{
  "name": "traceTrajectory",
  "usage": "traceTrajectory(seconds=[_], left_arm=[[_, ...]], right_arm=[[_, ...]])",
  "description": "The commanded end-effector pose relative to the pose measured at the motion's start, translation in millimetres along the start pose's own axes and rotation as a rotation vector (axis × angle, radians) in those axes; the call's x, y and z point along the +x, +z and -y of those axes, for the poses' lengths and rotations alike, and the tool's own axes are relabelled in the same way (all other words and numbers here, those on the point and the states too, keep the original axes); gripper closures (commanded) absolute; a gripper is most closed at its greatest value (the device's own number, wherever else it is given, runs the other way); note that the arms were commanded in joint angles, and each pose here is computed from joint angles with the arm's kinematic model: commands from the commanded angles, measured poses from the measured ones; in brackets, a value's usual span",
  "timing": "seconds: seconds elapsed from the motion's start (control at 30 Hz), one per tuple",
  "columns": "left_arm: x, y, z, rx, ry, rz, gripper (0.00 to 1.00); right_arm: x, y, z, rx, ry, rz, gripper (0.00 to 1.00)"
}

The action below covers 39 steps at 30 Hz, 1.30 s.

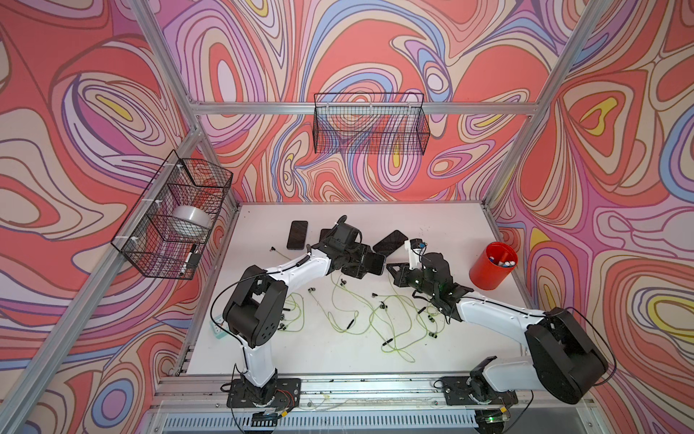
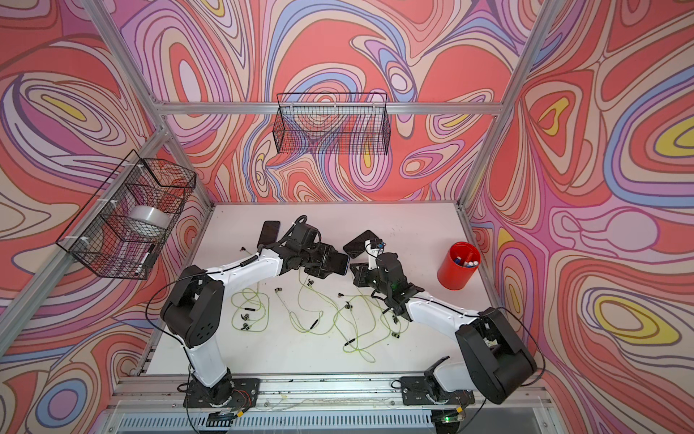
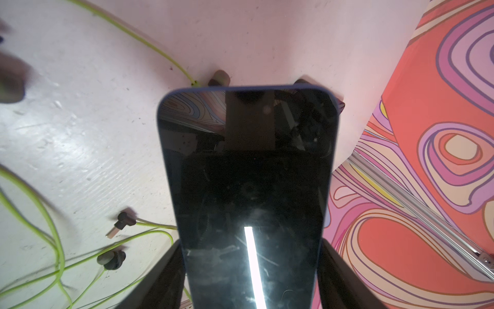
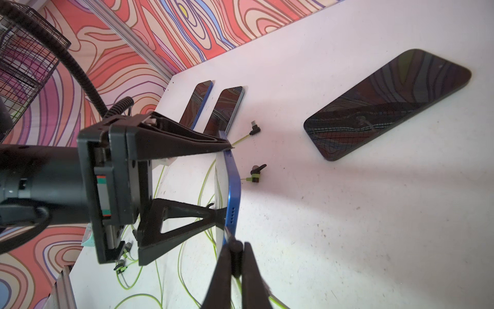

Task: Plug wired earphones into phones
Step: Insert the wired earphone into the phone.

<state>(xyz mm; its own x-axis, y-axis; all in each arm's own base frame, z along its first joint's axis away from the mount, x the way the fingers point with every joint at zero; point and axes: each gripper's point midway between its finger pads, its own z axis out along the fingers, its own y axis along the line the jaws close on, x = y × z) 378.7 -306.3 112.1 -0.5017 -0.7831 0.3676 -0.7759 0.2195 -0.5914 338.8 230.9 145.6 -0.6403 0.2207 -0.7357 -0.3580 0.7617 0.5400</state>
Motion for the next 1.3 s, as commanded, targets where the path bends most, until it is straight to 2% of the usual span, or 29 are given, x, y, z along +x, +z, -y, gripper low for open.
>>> traceTrajectory(seconds=[0.0,0.43,0.8,1.27], left_arm=[[19.0,-15.4,22.5,0.087,0.007,-0.052,1.00],[20.3,-15.2,24.4,0.097,0.004,-0.055,1.00],[26.7,-14.2,20.4,0.094,0.010,-0.065,1.00],[38.7,-9.8,12.6,0.079,0.000,-0.082,1.00]], right_arm=[[4.0,1.8,2.0,0.015,0.006,-0.013,1.00],[13.4,-1.2,7.4,0.028,0.012,-0.032,1.00],[3.3,1.5,14.6,0.089,0.004,-0.012,1.00],[-3.7,8.0,6.4,0.064,-0.026,-0.004,1.00]])
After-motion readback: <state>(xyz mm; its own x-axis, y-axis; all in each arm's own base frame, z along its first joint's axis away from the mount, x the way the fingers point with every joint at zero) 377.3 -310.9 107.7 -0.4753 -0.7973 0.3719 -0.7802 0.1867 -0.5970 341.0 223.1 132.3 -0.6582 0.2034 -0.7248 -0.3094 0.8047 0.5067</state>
